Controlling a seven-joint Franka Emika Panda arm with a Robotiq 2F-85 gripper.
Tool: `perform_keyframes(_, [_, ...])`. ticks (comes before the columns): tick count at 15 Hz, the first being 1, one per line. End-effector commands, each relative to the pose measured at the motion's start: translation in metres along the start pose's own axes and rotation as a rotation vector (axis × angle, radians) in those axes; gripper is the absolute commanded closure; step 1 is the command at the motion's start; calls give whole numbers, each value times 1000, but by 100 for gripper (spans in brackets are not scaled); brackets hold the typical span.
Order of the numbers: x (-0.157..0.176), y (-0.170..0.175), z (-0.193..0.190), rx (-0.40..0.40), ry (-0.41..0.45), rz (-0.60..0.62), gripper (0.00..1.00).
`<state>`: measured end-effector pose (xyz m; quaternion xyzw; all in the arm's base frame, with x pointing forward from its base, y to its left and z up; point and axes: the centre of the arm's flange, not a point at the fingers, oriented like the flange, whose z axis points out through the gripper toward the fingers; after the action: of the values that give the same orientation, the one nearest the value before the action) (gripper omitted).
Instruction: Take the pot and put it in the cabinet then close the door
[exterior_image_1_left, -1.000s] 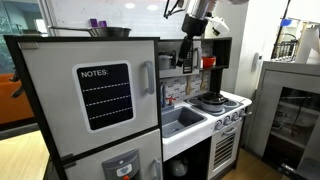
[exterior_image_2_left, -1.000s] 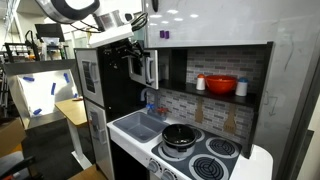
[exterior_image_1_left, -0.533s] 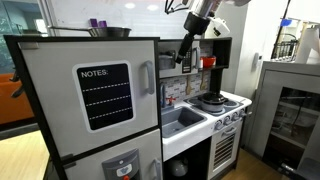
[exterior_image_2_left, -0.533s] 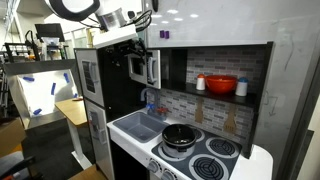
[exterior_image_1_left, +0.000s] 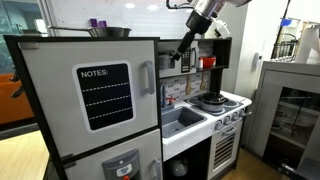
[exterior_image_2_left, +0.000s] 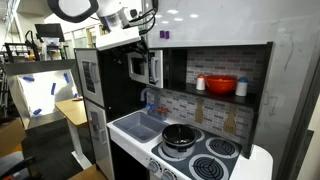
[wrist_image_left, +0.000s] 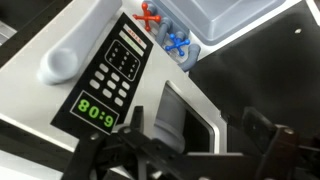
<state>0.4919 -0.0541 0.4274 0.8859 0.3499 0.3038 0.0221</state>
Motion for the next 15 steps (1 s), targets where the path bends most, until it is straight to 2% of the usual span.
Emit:
perform_keyframes(1, [-5, 7, 5, -5, 83, -5, 0])
perform_keyframes(10, [-19, 9, 14, 8, 214, 32, 0])
perform_keyframes(12, [-20, 5, 13, 18, 215, 35, 0])
perform_keyframes(15, [-22, -4, 2, 29, 155, 25, 0])
